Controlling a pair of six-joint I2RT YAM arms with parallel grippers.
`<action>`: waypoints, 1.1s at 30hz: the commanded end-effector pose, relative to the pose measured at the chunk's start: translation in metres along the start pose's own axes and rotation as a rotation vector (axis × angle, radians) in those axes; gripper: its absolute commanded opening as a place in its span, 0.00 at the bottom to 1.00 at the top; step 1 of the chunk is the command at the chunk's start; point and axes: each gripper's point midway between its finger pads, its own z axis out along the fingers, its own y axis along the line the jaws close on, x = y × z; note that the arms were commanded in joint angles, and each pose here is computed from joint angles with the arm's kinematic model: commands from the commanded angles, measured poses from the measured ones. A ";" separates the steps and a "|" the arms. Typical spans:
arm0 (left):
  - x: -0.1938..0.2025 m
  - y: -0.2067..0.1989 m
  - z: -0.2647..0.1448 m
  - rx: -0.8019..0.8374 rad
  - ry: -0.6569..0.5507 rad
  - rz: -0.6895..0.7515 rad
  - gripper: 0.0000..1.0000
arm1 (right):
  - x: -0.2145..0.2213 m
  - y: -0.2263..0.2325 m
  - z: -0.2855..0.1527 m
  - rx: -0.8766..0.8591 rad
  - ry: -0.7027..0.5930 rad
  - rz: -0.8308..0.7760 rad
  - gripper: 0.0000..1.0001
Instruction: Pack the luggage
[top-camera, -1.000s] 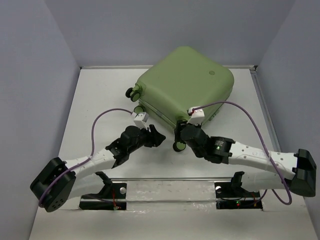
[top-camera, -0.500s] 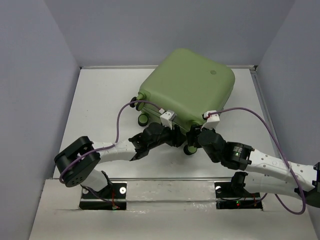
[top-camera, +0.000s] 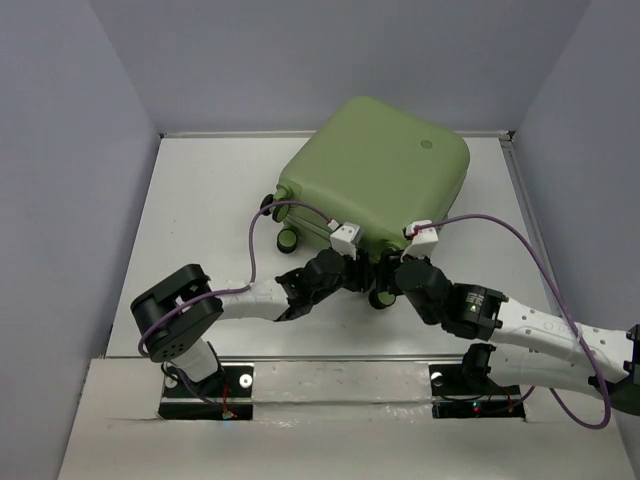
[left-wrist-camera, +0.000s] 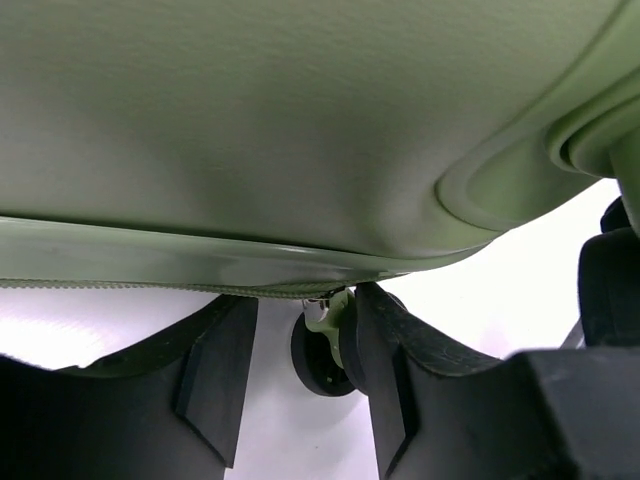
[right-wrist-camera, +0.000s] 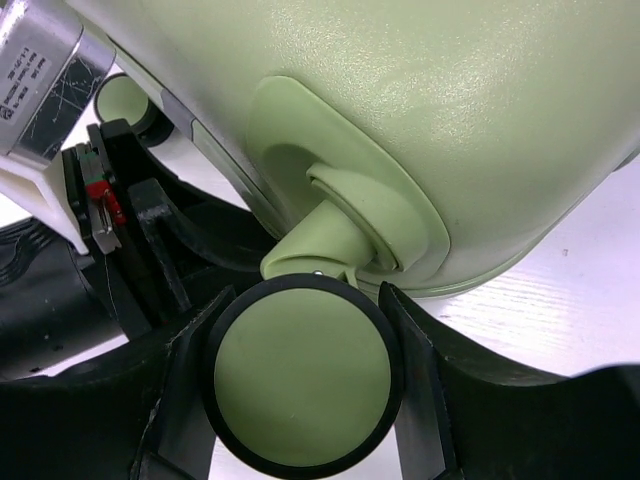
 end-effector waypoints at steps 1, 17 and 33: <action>-0.049 -0.011 0.013 -0.056 -0.184 -0.003 0.50 | -0.013 0.024 -0.001 -0.100 -0.031 0.058 0.07; -0.035 0.069 -0.026 -0.398 -0.211 0.030 0.06 | -0.007 -0.011 -0.022 -0.072 -0.064 0.124 0.07; -0.053 0.194 -0.122 -0.729 -0.413 -0.184 0.06 | -0.033 -0.084 -0.071 0.066 -0.179 0.225 0.07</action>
